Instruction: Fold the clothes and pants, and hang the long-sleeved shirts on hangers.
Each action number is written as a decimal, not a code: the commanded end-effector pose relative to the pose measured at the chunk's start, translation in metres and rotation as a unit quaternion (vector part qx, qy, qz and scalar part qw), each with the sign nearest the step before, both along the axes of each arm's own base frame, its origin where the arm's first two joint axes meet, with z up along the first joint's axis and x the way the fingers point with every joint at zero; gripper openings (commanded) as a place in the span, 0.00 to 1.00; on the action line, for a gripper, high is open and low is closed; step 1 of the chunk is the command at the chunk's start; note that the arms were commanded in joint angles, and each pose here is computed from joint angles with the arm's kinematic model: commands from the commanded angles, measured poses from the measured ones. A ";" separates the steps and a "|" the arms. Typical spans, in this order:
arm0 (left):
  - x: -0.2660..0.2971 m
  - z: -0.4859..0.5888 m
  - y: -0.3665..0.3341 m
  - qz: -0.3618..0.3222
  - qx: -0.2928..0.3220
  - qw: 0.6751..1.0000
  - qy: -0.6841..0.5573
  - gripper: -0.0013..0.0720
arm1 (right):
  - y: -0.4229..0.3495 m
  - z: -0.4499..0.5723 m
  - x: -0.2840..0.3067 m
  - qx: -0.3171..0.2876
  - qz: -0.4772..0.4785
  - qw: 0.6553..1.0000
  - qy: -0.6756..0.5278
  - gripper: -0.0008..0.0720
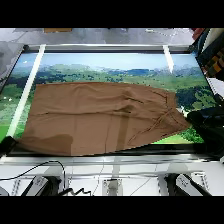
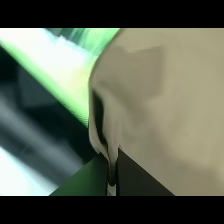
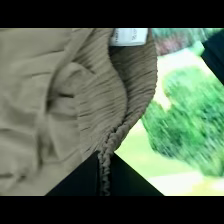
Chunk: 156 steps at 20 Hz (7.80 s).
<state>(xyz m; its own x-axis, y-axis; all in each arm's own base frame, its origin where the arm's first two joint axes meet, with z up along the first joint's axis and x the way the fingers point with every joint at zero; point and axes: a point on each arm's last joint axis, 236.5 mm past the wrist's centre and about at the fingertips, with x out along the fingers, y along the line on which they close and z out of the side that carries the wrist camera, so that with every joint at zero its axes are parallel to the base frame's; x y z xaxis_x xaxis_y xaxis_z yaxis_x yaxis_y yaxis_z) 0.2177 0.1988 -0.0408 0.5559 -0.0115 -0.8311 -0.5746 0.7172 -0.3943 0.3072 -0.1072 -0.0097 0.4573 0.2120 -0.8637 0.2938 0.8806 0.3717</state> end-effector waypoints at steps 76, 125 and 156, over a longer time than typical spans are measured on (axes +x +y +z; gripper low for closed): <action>0.279 -0.028 -0.059 0.052 0.005 0.991 -0.122 0.16 | -0.003 0.032 0.204 0.017 -0.123 0.981 -0.152 0.86; 0.210 0.079 -0.485 -0.557 -0.043 0.821 -0.121 0.04 | 0.315 0.042 0.241 0.105 0.186 0.976 -0.042 0.07; 0.203 -0.070 -0.262 -0.339 -0.122 0.933 -0.007 0.63 | 0.286 0.033 0.230 0.075 0.208 0.975 -0.013 0.07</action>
